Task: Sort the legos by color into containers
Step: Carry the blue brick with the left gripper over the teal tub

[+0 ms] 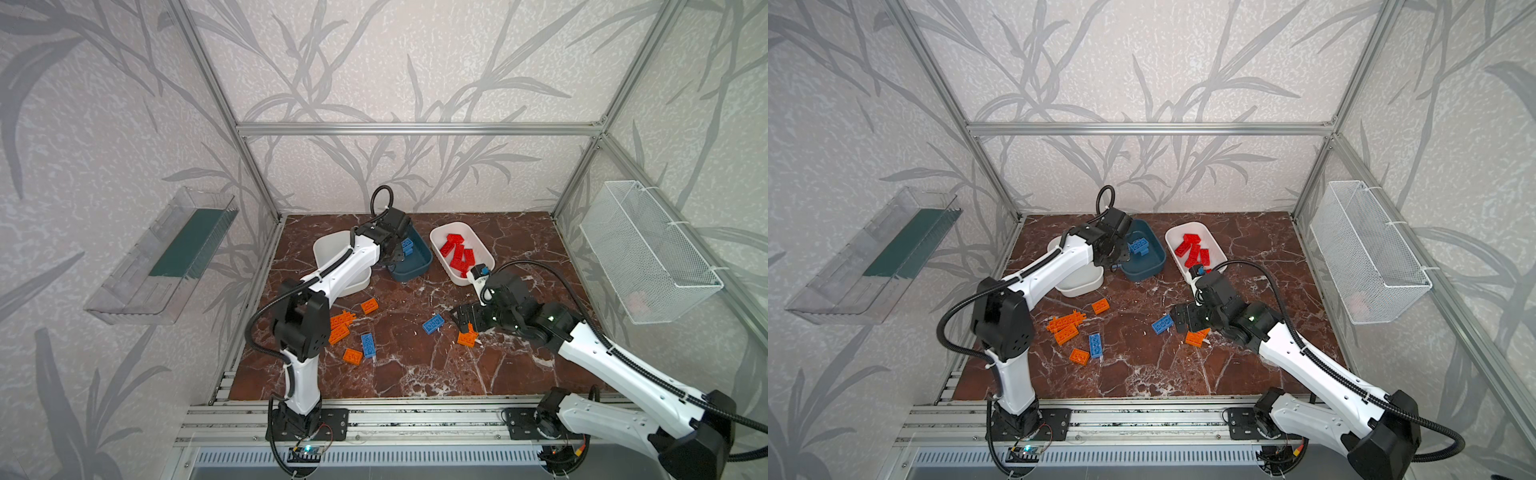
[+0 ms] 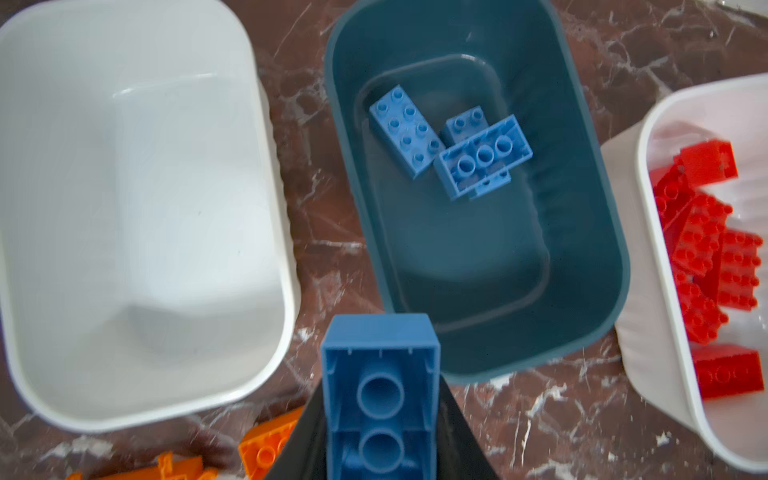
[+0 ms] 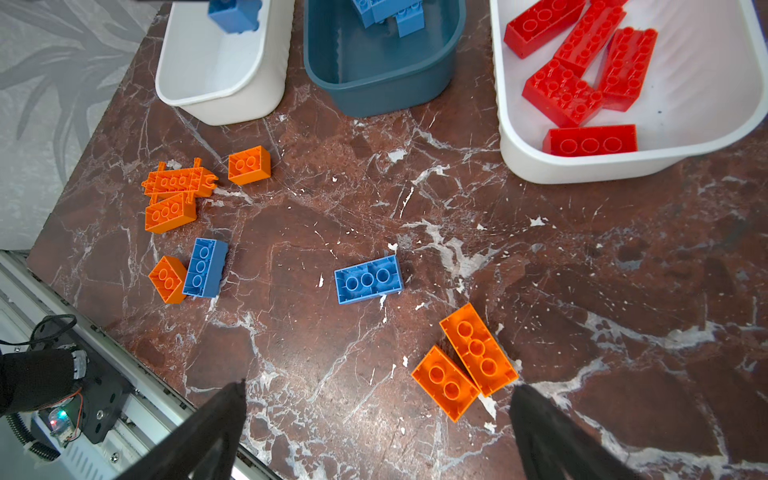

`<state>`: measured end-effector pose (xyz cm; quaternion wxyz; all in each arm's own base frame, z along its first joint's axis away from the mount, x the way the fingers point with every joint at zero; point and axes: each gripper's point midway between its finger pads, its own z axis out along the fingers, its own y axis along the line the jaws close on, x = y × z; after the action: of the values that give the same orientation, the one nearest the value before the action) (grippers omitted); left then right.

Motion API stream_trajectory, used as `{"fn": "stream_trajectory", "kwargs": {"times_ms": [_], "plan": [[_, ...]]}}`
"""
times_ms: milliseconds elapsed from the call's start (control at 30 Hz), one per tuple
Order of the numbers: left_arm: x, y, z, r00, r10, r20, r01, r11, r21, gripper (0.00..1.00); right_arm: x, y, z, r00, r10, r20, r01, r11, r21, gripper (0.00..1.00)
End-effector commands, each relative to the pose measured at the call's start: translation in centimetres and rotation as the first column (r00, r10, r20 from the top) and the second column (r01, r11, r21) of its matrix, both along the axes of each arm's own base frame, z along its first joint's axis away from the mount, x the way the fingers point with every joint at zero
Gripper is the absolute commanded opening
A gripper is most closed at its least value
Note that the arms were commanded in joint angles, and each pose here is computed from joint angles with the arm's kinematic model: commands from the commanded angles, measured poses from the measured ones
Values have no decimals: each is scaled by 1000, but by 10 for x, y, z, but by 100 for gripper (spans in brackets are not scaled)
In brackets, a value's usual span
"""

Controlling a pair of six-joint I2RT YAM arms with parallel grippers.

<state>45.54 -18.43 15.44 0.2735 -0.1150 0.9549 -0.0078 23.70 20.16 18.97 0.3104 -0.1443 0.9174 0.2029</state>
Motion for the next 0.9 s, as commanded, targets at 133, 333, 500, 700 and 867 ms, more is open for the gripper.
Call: {"fn": "stream_trajectory", "kwargs": {"times_ms": [133,333,500,700,867], "plan": [[63,10,-22,998,0,-59,3,999,54,14,17,-14,9,1000,-28,2,28,998,48,99],[104,-5,-42,998,-54,-37,55,997,54,17,30,-28,4,998,-66,-20,67,996,55,99],[119,-7,-55,998,-56,-23,57,998,20,24,34,-37,-3,995,-89,-35,90,995,43,99],[124,-16,-45,997,-75,10,75,996,-47,62,40,-40,-3,994,-97,-42,99,993,57,99],[117,-21,-17,996,-83,28,85,991,-100,72,37,-40,3,995,-95,-30,97,993,71,99]]}}
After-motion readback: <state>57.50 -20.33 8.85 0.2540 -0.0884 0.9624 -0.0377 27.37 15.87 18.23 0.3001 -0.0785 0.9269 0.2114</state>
